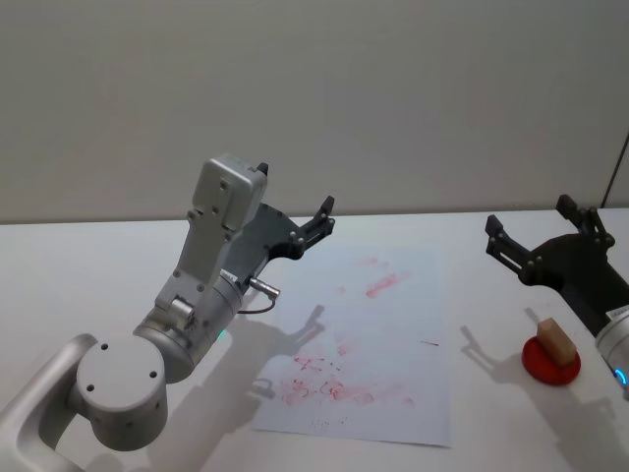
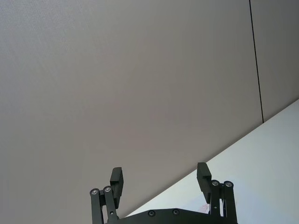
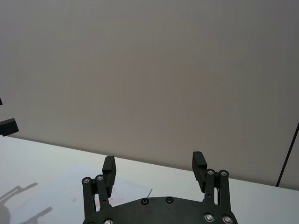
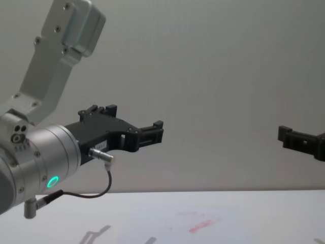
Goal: Use the one hand to pick up the stamp and affix it onto the A4 paper.
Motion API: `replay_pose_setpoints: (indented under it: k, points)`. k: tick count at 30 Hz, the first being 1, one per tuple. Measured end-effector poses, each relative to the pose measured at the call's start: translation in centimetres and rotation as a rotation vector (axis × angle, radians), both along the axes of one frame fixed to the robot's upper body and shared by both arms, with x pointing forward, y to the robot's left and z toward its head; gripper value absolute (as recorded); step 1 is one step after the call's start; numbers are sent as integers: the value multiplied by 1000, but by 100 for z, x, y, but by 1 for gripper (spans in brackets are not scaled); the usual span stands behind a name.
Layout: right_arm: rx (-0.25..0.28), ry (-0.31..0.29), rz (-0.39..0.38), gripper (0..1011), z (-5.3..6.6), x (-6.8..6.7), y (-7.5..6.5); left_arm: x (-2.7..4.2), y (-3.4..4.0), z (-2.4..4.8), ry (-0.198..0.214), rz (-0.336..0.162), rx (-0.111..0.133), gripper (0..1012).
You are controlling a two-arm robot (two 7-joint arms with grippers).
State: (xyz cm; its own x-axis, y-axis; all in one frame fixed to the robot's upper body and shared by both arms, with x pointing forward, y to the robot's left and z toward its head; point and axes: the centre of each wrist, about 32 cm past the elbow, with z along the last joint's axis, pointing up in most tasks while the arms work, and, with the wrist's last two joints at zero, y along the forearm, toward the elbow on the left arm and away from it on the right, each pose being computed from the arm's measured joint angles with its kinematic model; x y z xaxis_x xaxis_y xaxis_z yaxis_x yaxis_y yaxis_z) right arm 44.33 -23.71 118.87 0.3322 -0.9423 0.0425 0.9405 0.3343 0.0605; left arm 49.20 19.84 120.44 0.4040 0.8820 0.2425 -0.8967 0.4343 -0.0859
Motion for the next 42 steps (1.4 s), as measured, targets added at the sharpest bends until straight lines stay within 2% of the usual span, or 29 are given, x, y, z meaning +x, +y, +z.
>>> replay_pose_setpoints:
  k: [42]
  points:
    - [-1,0,0,1001,0,0,0,0,0,0,0,0,0,1001]
